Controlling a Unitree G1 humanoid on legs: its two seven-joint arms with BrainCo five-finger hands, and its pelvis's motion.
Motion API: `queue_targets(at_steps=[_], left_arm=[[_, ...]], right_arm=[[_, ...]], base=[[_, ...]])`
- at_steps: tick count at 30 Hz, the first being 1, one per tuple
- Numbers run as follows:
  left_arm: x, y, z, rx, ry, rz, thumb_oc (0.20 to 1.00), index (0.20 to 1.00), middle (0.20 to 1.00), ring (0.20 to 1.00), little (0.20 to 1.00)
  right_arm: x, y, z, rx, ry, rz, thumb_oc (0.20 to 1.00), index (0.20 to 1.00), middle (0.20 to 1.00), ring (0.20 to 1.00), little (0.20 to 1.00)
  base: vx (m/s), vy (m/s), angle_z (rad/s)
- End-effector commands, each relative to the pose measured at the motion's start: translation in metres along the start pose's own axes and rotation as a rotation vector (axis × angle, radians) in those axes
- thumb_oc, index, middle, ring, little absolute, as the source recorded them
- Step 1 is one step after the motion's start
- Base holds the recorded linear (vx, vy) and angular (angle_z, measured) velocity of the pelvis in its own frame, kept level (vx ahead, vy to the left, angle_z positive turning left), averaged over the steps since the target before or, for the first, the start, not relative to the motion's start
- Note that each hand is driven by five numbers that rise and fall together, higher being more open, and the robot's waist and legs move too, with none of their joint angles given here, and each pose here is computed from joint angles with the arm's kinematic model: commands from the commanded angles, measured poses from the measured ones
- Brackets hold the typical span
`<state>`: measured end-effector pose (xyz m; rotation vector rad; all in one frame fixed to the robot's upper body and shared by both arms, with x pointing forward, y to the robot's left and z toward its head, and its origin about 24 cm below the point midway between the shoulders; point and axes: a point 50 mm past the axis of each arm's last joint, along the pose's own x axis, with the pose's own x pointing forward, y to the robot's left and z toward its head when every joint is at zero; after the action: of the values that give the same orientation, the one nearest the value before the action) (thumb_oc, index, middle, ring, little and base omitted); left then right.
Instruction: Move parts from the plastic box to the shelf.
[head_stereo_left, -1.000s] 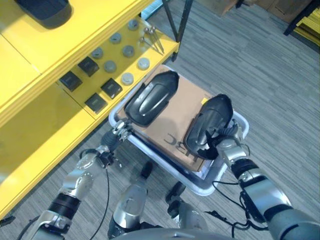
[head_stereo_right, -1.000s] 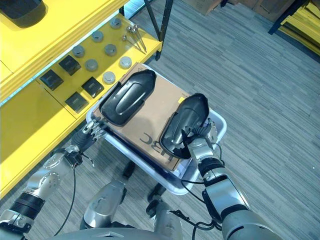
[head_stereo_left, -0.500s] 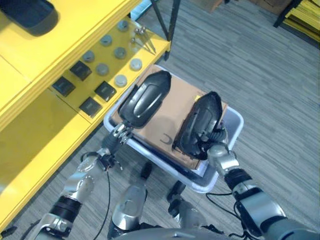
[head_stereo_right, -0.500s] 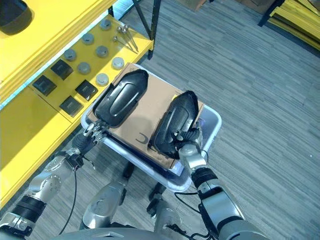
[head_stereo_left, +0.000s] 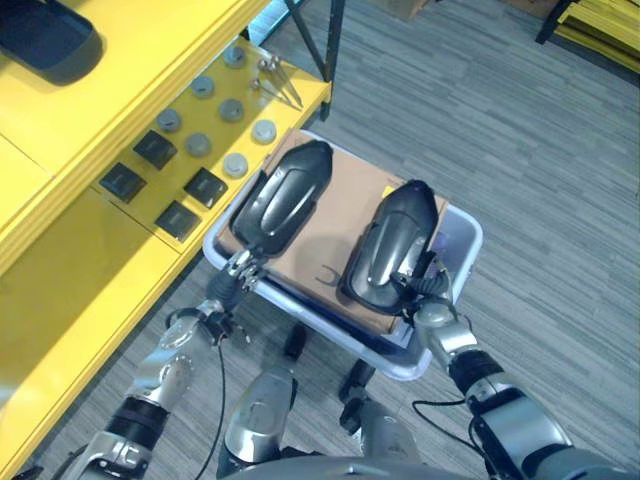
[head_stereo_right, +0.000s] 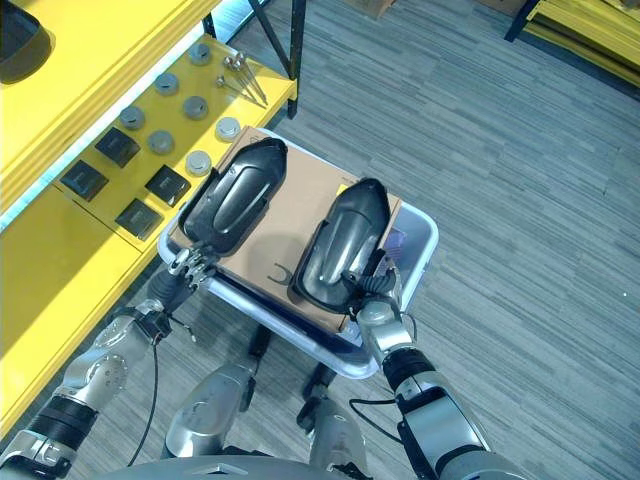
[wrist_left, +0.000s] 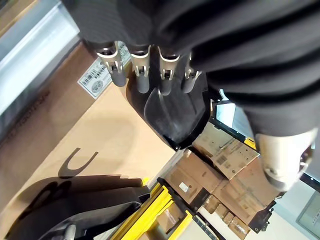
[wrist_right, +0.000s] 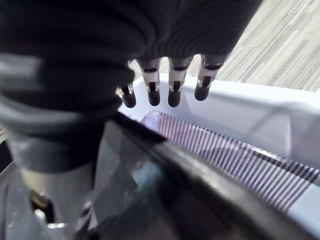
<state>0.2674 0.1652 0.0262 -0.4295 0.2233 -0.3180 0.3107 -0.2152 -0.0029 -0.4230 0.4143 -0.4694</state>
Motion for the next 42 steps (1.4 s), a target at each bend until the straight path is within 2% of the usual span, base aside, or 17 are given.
queue_targets(at_steps=[1, 6, 7, 8, 14, 21, 26, 30, 35, 42], left_arm=[[0.000, -0.004, 0.019, 0.001, -0.112, -0.015, 1.000, 1.000, 1.000, 1.000, 1.000], [0.001, -0.005, 0.019, 0.003, -0.112, -0.019, 1.000, 1.000, 1.000, 1.000, 1.000], [0.001, -0.005, 0.019, 0.003, -0.112, -0.019, 1.000, 1.000, 1.000, 1.000, 1.000], [0.002, -0.005, 0.019, 0.004, -0.111, -0.021, 1.000, 1.000, 1.000, 1.000, 1.000], [0.004, -0.007, 0.019, 0.009, -0.106, -0.031, 1.000, 1.000, 1.000, 1.000, 1.000], [0.001, -0.007, 0.016, 0.021, -0.097, -0.038, 1.000, 1.000, 1.000, 1.000, 1.000], [-0.007, -0.009, 0.015, 0.032, -0.095, -0.063, 1.000, 1.000, 1.000, 1.000, 1.000], [-0.008, -0.016, 0.022, 0.056, -0.068, -0.126, 1.000, 1.000, 1.000, 1.000, 1.000], [0.020, -0.031, 0.013, 0.086, 0.077, -0.151, 1.000, 1.000, 1.000, 1.000, 1.000], [0.054, -0.044, 0.008, 0.199, 0.148, -0.124, 1.000, 1.000, 1.000, 1.000, 1.000]], right_arm=[[-0.004, 0.007, 0.023, 0.024, -0.103, 0.033, 1.000, 1.000, 1.000, 1.000, 1.000], [-0.005, 0.012, 0.018, 0.076, -0.061, 0.075, 1.000, 1.000, 1.000, 1.000, 1.000], [-0.005, 0.013, 0.018, 0.092, -0.052, 0.086, 0.583, 0.583, 0.583, 0.583, 0.583], [-0.005, 0.016, 0.017, 0.117, -0.037, 0.103, 0.200, 0.200, 0.200, 0.200, 0.200], [-0.006, 0.022, 0.019, 0.197, -0.005, 0.142, 0.200, 0.200, 0.200, 0.200, 0.200], [-0.009, 0.020, 0.013, 0.200, -0.019, 0.121, 0.200, 0.200, 0.200, 0.200, 0.200], [-0.015, 0.005, 0.027, 0.218, -0.155, 0.056, 0.200, 0.200, 0.200, 0.200, 0.200], [-0.019, -0.011, 0.061, 0.098, -0.344, 0.076, 0.200, 0.200, 0.200, 0.200, 0.200], [-0.018, 0.005, 0.090, -0.045, -0.408, 0.202, 0.200, 0.200, 0.200, 0.200, 0.200], [-0.021, 0.031, 0.100, -0.141, -0.412, 0.323, 0.200, 0.200, 0.200, 0.200, 0.200]], base=[[0.00, 0.000, 0.00], [0.00, 0.000, 0.00], [0.00, 0.000, 0.00], [0.00, 0.000, 0.00], [0.00, 0.000, 0.00], [0.01, -0.011, 0.00], [0.08, -0.039, -0.06], [0.17, -0.035, -0.08], [0.15, -0.040, -0.07], [0.05, -0.054, -0.21]])
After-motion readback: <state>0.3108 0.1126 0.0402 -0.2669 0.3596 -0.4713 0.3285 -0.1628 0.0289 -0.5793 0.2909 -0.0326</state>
